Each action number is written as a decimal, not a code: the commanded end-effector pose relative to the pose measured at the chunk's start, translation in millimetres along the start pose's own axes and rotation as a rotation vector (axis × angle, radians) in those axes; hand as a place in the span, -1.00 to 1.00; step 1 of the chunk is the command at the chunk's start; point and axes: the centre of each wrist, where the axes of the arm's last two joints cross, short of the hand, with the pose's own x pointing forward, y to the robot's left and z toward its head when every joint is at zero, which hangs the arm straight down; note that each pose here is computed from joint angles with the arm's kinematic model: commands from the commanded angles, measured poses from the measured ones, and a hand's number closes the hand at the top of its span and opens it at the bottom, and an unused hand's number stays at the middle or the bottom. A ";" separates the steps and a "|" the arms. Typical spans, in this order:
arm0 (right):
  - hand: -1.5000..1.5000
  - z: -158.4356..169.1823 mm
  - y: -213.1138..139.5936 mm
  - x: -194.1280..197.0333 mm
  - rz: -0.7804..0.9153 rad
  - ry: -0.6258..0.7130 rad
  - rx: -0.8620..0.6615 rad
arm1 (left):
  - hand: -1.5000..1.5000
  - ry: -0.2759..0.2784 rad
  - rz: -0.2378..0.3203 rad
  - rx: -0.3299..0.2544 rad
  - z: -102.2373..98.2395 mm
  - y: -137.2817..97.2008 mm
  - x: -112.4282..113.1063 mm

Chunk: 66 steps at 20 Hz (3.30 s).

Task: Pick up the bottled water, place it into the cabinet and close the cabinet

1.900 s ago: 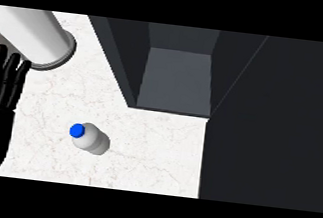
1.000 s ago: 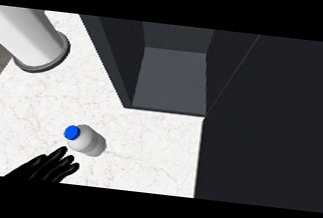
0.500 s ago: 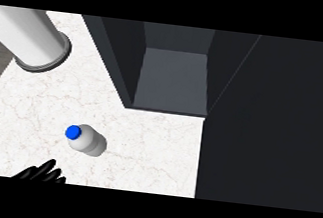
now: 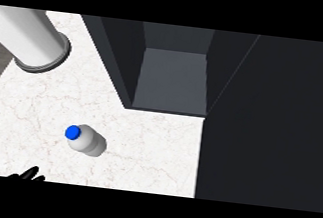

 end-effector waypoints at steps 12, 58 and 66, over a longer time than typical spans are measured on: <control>-1.00 30.6 9.6 40.0 -0.086 -0.060 0.032 | -1.00 -0.154 -0.011 0.118 19.9 9.2 23.0; -1.00 66.3 -19.8 31.8 -0.097 -0.075 0.114 | -1.00 0.127 -0.176 0.250 -87.3 129.6 -179.9; -1.00 75.0 -18.5 38.9 -0.079 -0.093 0.100 | -1.00 0.088 -0.044 0.293 -83.2 142.6 -213.8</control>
